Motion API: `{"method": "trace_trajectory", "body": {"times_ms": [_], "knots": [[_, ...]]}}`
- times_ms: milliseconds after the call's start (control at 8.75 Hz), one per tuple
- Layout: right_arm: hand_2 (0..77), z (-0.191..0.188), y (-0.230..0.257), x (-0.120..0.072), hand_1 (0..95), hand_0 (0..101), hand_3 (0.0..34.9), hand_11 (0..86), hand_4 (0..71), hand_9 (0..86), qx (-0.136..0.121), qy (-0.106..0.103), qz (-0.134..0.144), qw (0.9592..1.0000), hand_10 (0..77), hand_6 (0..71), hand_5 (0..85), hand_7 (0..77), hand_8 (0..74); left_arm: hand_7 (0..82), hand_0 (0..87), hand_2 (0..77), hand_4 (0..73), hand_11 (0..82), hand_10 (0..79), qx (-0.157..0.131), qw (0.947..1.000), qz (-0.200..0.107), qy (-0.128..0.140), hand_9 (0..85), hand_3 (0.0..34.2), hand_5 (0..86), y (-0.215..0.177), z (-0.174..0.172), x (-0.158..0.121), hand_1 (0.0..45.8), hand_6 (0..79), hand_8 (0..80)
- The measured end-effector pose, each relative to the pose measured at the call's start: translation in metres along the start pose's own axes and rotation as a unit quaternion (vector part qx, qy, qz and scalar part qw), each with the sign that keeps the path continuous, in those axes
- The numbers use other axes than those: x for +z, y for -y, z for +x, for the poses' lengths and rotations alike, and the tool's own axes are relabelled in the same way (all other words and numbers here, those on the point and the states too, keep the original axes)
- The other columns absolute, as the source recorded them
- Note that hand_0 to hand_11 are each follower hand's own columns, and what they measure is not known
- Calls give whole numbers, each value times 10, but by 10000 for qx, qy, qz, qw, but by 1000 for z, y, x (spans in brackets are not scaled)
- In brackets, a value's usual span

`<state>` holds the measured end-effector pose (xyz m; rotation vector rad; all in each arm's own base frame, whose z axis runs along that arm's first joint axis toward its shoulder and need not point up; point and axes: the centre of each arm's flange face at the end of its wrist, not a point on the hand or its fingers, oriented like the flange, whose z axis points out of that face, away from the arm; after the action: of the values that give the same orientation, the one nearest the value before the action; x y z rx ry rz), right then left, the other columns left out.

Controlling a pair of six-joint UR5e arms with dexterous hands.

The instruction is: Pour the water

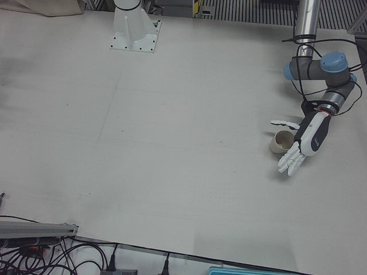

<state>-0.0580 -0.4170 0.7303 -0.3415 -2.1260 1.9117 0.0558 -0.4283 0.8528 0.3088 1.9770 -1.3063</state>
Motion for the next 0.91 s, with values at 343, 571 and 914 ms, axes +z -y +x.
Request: {"method": "trace_trajectory", "body": {"times_ms": [343,571,914], "knots": [[322,0,2,-1,109,482,0,562,524,649,-2,0,24,10000,404,529,447,605,485,98,454,136,125,49,27,-40,10000,6,-6,16,0,16,0,0,0,98,65,27],[322,0,3,-2,109,483,0,562,524,649,-1,-3,34,10000,409,529,431,605,485,98,455,136,142,49,27,-68,10000,3,-11,11,0,27,0,1,0,93,65,27],[322,0,6,-3,109,483,0,567,524,649,-1,2,66,10000,409,529,431,600,485,104,455,147,142,49,27,-117,9999,-2,-16,16,0,27,-1,2,1,93,65,27]]}}
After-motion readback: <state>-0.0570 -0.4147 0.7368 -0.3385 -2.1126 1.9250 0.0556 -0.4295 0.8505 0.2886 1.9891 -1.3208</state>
